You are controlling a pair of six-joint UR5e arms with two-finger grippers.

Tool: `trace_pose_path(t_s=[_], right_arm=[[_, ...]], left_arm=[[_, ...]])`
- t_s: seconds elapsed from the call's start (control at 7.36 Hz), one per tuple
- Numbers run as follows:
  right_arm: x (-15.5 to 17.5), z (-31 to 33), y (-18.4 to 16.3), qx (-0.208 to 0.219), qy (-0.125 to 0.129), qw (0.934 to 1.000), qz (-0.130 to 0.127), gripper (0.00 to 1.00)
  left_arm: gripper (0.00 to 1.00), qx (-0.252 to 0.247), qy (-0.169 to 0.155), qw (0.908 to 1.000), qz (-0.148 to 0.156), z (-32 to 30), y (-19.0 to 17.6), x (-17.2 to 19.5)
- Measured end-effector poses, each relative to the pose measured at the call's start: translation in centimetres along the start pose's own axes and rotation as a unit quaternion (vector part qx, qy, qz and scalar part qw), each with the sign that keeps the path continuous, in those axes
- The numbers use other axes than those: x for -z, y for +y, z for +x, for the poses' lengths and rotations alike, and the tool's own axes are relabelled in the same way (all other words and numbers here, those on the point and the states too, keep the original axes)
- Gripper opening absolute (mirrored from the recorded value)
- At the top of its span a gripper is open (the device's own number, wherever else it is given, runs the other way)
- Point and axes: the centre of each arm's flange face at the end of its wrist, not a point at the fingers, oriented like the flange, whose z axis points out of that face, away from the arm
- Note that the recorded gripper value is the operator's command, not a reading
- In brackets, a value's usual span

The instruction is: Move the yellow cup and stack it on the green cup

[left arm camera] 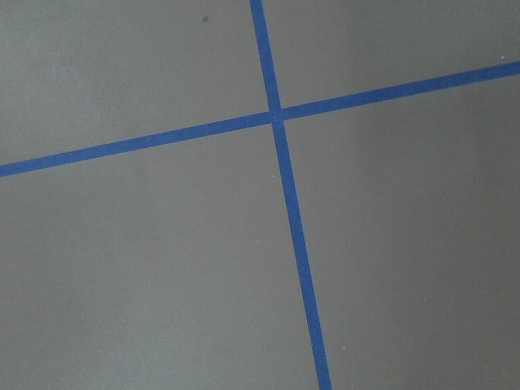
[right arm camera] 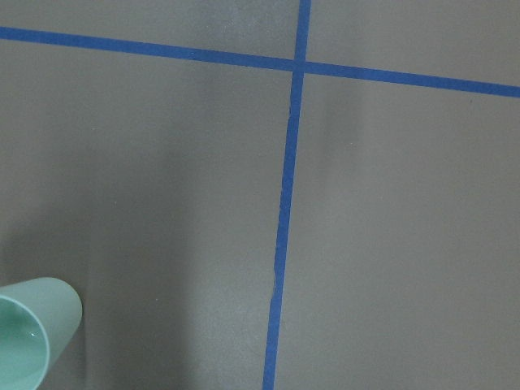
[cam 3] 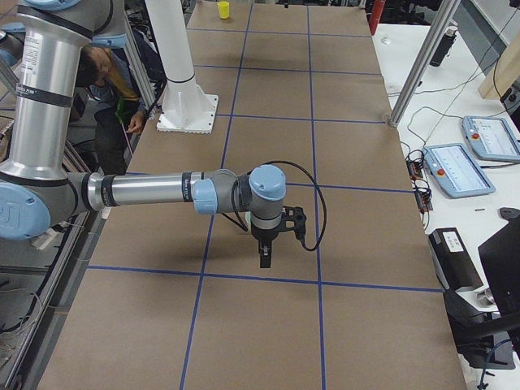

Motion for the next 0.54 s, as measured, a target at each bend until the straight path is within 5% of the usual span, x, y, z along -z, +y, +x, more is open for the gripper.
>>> trace_pose_path(t_s=[0.54], right_arm=[[0.28,-0.74,-0.05,0.004,-0.026,0.9996,0.001,1.0]], left_arm=[[1.0,-0.006,0.0,1.0,0.007,0.39,-0.6,0.31]])
